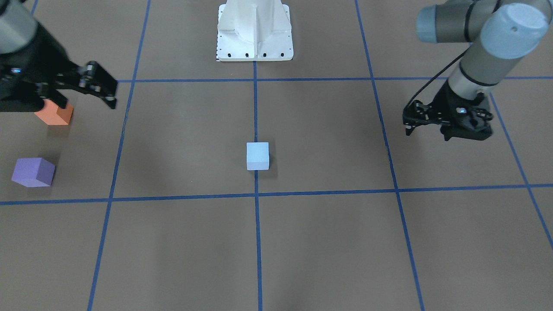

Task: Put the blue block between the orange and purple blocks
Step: 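Raise the left gripper away while the right arm reaches over the cube, then lower the right gripper onto the light blue cube and grasp it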

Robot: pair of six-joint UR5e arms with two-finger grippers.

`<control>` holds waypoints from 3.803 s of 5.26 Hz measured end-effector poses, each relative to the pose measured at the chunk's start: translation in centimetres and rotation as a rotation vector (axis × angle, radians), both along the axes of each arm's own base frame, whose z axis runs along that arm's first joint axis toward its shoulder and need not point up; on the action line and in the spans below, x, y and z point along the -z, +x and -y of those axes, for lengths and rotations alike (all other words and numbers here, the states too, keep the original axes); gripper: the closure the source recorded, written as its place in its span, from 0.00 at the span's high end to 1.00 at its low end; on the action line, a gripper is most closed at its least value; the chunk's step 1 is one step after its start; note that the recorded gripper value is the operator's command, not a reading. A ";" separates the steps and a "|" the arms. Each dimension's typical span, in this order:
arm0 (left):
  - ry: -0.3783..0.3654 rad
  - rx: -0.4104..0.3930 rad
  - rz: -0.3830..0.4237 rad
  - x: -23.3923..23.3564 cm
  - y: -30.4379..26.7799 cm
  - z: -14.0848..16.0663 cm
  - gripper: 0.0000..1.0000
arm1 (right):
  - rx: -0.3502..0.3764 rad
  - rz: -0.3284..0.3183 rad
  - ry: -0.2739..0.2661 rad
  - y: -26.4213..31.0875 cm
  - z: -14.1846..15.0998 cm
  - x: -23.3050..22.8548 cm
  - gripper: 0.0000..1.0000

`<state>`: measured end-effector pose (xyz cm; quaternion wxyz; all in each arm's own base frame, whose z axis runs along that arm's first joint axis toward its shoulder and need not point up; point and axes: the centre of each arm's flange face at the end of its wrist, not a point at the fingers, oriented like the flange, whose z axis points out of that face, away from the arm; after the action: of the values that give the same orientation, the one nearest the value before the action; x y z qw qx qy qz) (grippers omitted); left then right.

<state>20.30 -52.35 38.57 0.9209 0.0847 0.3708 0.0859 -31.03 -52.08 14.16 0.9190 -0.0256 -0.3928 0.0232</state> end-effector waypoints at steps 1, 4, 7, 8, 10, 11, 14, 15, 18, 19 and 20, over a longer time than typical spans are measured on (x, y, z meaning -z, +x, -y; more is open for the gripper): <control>-0.003 0.006 0.010 -1.2 -1.6 0.0 1.00 | 0.017 -0.007 0.020 -7.0 -0.7 2.1 1.00; -0.015 0.025 0.018 -2.2 -3.1 0.1 1.00 | 0.079 -0.038 0.075 -23.9 -0.9 1.3 1.00; -0.019 0.033 0.021 -2.4 -3.5 0.3 1.00 | 0.119 -0.068 0.096 -29.8 -1.3 -1.8 1.00; -0.021 0.034 0.022 -2.5 -3.5 0.4 1.00 | 0.120 -0.080 0.107 -30.6 -1.5 -2.2 1.00; -0.023 0.034 0.025 -2.7 -3.4 0.4 1.00 | 0.118 -0.072 0.125 -31.7 -1.3 -3.1 0.98; -0.025 0.034 0.026 -2.8 -3.4 0.5 1.00 | 0.117 -0.067 0.129 -32.0 -1.2 -3.2 0.95; -0.026 0.035 0.029 -3.0 -3.4 0.5 1.00 | 0.103 -0.075 0.142 -32.8 -0.8 -4.0 0.37; -0.027 0.035 0.029 -3.0 -3.4 0.5 1.00 | 0.092 -0.076 0.136 -32.8 -0.8 -3.9 0.00; -0.026 0.034 0.028 -3.0 -3.4 0.5 1.00 | 0.079 -0.051 0.127 -30.5 -1.8 1.2 0.00; -0.024 0.035 0.027 -2.9 -3.4 0.4 1.00 | 0.078 -0.072 0.105 -27.0 -3.2 4.0 0.00; -0.022 0.035 0.026 -2.8 -3.5 0.4 1.00 | 0.067 -0.102 0.069 -20.8 -4.8 6.4 0.00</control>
<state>16.78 -52.74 41.32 0.9278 0.0798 0.3583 0.0665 -51.81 -47.23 7.78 0.9384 -0.0057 -0.3450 -0.0199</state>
